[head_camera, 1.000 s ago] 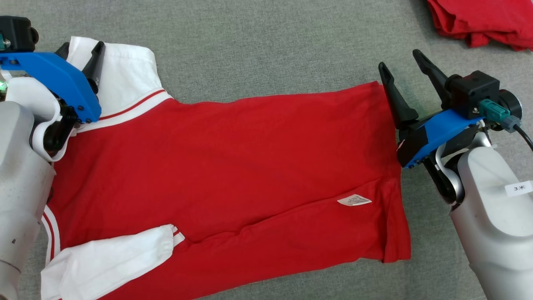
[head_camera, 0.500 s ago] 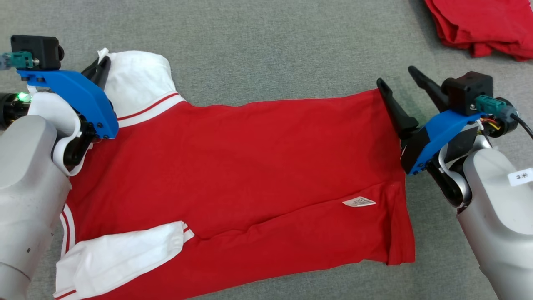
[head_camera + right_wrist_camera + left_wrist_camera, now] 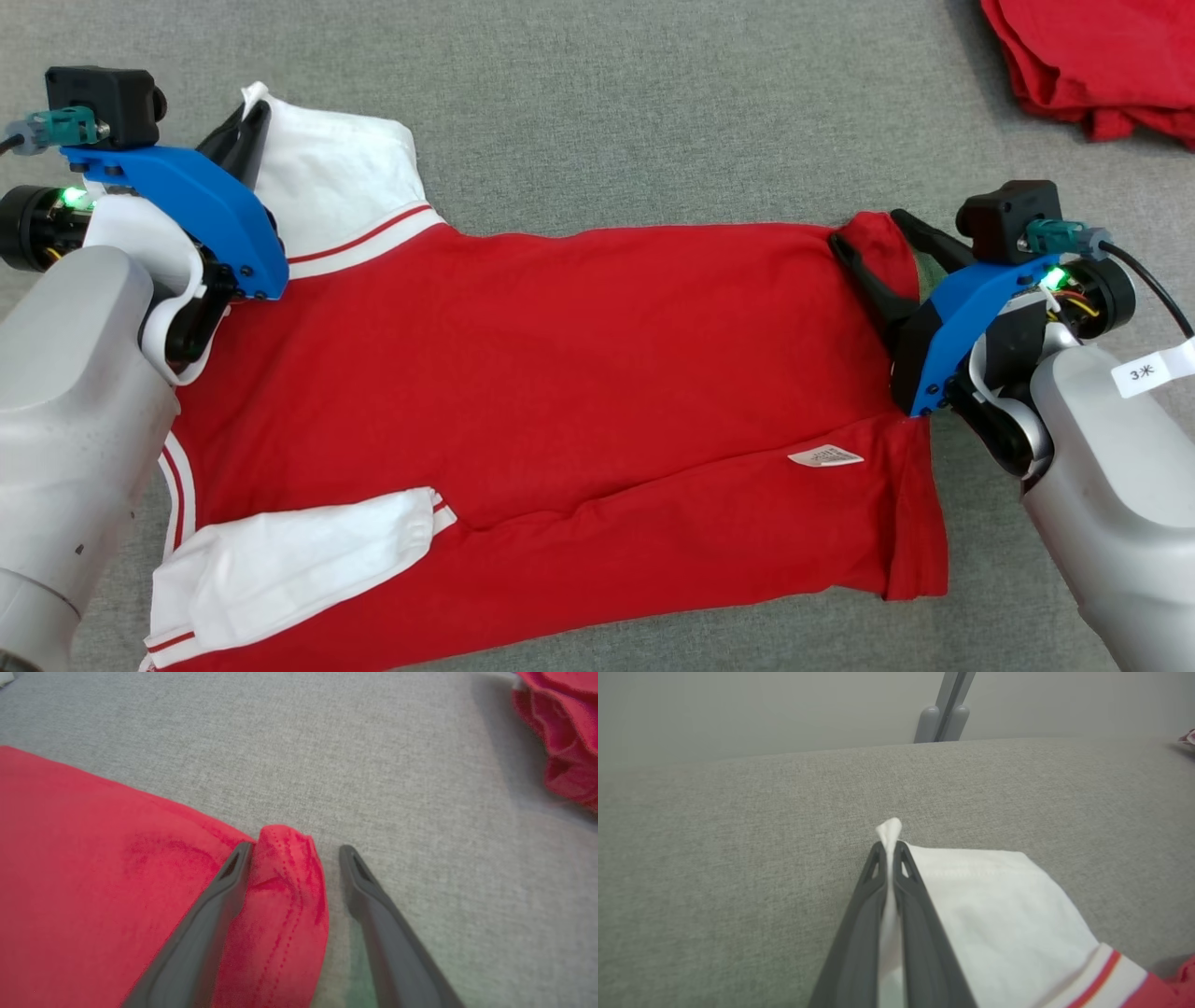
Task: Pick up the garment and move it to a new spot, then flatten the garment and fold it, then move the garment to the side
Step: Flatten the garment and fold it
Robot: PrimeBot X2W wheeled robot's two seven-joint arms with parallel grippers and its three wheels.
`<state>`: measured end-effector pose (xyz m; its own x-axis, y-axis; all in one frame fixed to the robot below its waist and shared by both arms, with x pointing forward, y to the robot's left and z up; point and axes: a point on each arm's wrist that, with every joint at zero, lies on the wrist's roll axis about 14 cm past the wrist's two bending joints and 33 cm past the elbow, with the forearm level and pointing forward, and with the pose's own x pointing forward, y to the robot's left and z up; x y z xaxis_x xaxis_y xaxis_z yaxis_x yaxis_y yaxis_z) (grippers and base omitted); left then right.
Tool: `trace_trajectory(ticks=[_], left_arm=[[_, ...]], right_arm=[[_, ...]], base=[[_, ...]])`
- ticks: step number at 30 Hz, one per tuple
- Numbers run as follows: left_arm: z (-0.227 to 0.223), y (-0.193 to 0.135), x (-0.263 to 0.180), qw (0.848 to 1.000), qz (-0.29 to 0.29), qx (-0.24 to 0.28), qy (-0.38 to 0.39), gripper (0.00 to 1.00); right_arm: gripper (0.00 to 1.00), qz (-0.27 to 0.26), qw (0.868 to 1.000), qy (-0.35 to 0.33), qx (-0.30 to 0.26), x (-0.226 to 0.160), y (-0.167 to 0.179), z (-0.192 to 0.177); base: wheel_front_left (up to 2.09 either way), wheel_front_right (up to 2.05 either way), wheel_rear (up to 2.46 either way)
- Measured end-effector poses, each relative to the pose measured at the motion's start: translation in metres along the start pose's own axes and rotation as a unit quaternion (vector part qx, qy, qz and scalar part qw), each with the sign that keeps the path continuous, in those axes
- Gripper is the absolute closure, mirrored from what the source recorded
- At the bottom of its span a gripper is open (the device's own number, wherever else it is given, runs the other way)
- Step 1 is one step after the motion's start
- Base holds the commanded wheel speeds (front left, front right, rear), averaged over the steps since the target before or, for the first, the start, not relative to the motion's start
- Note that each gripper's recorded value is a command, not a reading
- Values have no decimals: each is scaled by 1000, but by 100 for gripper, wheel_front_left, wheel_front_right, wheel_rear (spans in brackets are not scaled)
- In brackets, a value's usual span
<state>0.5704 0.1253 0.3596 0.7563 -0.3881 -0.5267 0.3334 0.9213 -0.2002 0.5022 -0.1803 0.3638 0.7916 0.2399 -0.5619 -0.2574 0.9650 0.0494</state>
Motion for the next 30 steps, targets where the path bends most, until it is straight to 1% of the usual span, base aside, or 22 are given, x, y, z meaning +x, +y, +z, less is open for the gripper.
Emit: trace_trajectory(ticks=[1, 2, 5, 8, 13, 22, 27, 30], left_arm=[[2, 1, 0, 1000, 1, 1, -4, 100], [4, 1, 0, 1000, 2, 1, -7, 100], [8, 2, -2, 1000, 4, 0, -20, 100], [14, 3, -4, 999, 6, 0, -34, 100], [38, 4, -12, 997, 11, 0, -80, 100], [76, -14, -39, 987, -6, 6, -160, 100], [73, -27, -55, 984, -25, 3, -179, 100], [64, -32, -67, 983, -33, -1, -182, 100]], right_arm=[[77, 2, 1000, 5, -4, 0, 1, -1], [100, 4, 1000, 5, -5, 0, 1, 0], [100, 12, 1000, 8, 6, 0, 6, 0], [100, 13, 1000, -4, 4, 0, 7, 6], [100, -10, 998, -65, 3, -2, -7, 35], [100, -30, 989, -142, -1, -7, -8, 67], [100, -33, 985, -172, 5, -15, -4, 75], [100, -39, 983, -178, 9, -21, -4, 69]], base=[[0, 0, 0], [0, 0, 0], [0, 0, 0], [0, 0, 0], [0, 0, 0], [0, 0, 0], [0, 0, 0], [0, 0, 0]])
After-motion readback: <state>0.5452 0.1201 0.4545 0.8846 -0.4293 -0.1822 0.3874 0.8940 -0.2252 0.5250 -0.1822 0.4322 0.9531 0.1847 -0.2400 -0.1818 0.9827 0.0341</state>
